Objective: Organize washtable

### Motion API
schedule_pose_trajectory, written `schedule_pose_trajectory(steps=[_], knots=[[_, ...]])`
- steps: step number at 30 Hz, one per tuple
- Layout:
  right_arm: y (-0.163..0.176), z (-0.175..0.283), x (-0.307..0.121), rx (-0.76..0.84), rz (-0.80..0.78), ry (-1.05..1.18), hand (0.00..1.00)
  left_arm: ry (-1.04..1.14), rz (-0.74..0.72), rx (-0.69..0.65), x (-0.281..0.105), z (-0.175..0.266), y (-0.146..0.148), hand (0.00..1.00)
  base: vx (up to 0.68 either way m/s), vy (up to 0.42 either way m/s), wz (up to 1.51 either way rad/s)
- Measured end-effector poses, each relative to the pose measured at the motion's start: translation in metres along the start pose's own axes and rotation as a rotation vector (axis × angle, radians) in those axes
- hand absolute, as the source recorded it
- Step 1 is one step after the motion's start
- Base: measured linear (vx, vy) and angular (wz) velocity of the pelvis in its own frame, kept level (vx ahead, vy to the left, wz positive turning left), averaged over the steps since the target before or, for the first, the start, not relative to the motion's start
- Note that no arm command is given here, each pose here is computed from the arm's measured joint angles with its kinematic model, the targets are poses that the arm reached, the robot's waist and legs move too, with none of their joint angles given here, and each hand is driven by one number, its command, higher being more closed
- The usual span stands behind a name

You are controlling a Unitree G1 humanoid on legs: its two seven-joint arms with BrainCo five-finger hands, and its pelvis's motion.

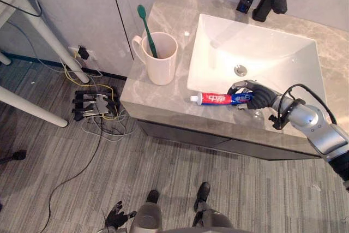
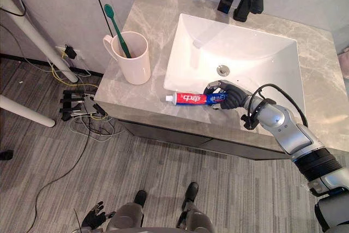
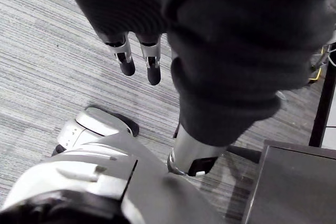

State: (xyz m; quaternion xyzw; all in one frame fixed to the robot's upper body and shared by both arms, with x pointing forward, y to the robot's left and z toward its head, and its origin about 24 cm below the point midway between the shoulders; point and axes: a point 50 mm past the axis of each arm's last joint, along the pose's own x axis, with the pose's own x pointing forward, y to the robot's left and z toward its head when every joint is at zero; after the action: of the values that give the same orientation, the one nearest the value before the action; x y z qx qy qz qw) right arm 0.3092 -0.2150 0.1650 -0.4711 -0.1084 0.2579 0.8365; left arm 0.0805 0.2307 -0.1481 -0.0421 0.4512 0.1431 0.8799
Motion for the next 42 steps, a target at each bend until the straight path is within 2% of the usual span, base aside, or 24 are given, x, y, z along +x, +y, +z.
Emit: schedule_pose_trajectory(steps=[1,5,7,9,11,13,15,18,21,22,24,27,31,34,42], knots=[[0.0,0.0,0.0,-0.001,0.001,0.001,1.0,-0.004,0.001,-0.008,0.0,0.001,0.0,0.0,0.0,0.0,0.0],[0.002,-0.003,-0.003,-0.013,0.011,0.021,1.0,-0.158,0.062,-0.192,0.002,0.034,0.006,0.0,0.0,0.0,0.0],[0.002,-0.006,-0.006,-0.016,0.007,0.036,1.0,-0.316,0.094,-0.258,-0.003,0.07,0.017,0.0,0.0,0.0,0.0],[0.0,-0.005,-0.011,-0.034,-0.006,0.038,1.0,-0.58,0.146,-0.322,-0.02,0.127,0.041,0.0,-0.03,-0.015,-0.05],[-0.002,-0.006,-0.013,-0.032,-0.018,0.042,1.0,-0.732,0.186,-0.343,-0.036,0.16,0.06,0.0,-0.03,-0.015,-0.06],[-0.022,-0.003,-0.016,-0.018,-0.138,0.021,1.0,-0.991,0.209,-0.372,-0.067,0.218,0.08,0.0,-0.05,-0.018,-0.03],[-0.041,0.0,-0.021,0.025,-0.297,-0.011,1.0,-1.154,0.181,-0.385,-0.088,0.254,0.08,0.0,-0.07,-0.016,0.0],[-0.073,0.008,-0.035,0.137,-0.617,-0.098,1.0,-1.415,0.056,-0.398,-0.127,0.304,0.055,0.0,-0.08,-0.021,0.01],[-0.076,0.022,-0.033,0.182,-0.716,-0.181,1.0,-1.493,-0.14,-0.402,-0.143,0.32,0.019,0.0,-0.08,-0.026,-0.02],[-0.074,0.025,-0.032,0.192,-0.721,-0.194,1.0,-1.498,-0.186,-0.396,-0.146,0.322,0.01,0.0,-0.1,-0.026,-0.01],[-0.065,0.032,-0.024,0.236,-0.719,-0.238,1.0,-1.506,-0.398,-0.383,-0.158,0.325,-0.025,0.0,-0.1,-0.045,0.02],[-0.052,0.041,-0.012,0.279,-0.681,-0.282,1.0,-1.449,-0.617,-0.357,-0.162,0.319,-0.058,0.0,-0.07,-0.046,-0.11],[-0.043,0.055,-0.005,0.325,-0.678,-0.348,1.0,-1.341,-0.764,-0.393,-0.158,0.314,-0.085,0.0,-0.06,-0.027,-0.09],[-0.035,0.067,0.0,0.396,-0.713,-0.408,1.0,-1.223,-0.921,-0.419,-0.159,0.311,-0.116,0.0,-0.04,-0.002,-0.02],[0.006,0.095,0.029,0.509,-0.568,-0.486,1.0,-1.07,-1.088,-0.364,-0.158,0.304,-0.17,0.0,0.0,0.0,0.0]])
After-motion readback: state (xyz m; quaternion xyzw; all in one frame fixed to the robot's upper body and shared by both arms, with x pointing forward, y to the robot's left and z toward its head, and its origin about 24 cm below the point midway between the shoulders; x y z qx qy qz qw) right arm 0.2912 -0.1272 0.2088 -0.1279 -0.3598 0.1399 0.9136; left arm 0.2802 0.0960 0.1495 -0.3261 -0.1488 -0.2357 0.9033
